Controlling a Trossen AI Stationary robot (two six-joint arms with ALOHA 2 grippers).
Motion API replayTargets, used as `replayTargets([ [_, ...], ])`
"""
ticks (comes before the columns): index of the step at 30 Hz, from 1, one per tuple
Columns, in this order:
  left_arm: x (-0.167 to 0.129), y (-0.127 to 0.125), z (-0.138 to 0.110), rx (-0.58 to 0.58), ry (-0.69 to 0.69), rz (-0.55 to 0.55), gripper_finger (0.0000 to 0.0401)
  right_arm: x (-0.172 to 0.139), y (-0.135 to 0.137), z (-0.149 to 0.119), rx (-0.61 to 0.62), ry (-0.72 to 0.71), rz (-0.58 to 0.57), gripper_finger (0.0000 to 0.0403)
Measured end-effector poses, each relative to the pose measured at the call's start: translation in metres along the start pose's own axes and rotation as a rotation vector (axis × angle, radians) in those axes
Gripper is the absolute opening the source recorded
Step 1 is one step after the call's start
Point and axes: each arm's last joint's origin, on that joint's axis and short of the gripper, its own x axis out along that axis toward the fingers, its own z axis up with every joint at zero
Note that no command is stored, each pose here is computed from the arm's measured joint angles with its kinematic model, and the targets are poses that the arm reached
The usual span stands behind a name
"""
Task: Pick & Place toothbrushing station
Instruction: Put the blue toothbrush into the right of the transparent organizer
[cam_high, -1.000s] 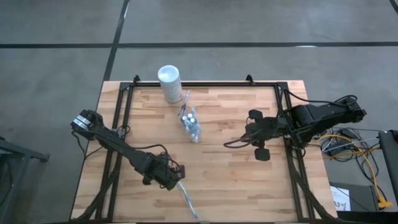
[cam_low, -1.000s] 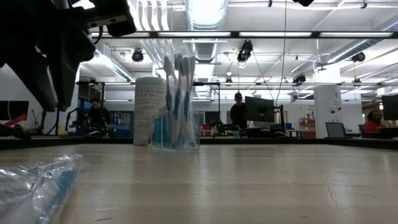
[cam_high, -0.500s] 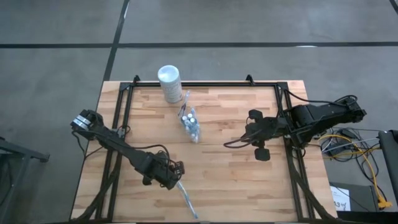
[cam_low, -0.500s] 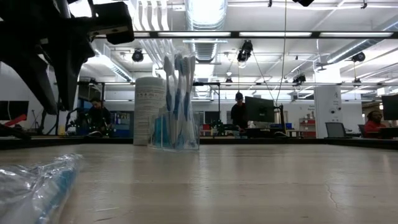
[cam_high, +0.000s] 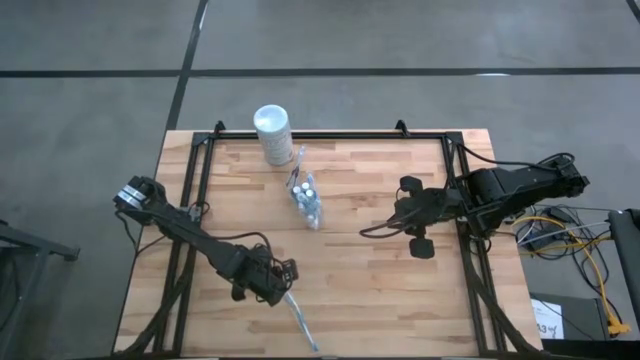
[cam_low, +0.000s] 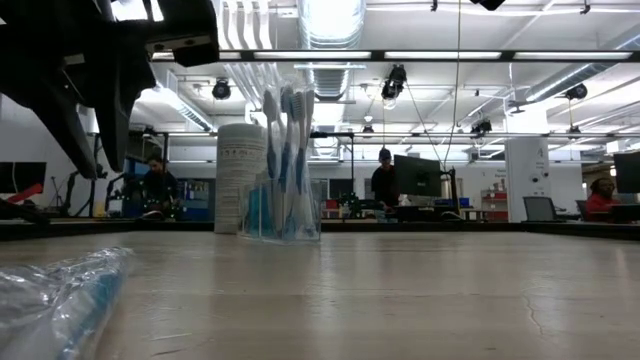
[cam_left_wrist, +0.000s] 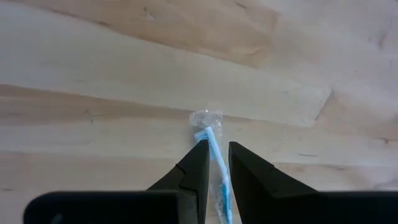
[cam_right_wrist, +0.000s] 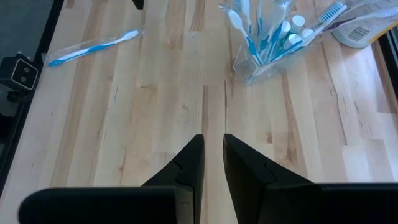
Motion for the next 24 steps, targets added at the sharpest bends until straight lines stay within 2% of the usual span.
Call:
replayTargets([
  [9,0.018,-0.002,-0.01,-0.05,0.07,0.003,0.0068,0.0,0.0,0.0,-0.001,0.0,0.0,0.0054],
  [15,0.019,-0.005,-0.014,-0.055,0.082,-0.006,0.0121,0.0,0.0,0.0,-0.001,0.0,0.001,0.0054],
  [19,0.025,-0.003,-0.013,-0.103,0.065,0.011,0.0161,0.0,0.0,0.0,-0.001,0.0,0.001,0.0054],
  [24,0.034,-0.002,-0.013,-0.122,0.051,0.022,0.0178,0.0,0.0,0.0,-0.001,-0.001,0.0,0.0054],
])
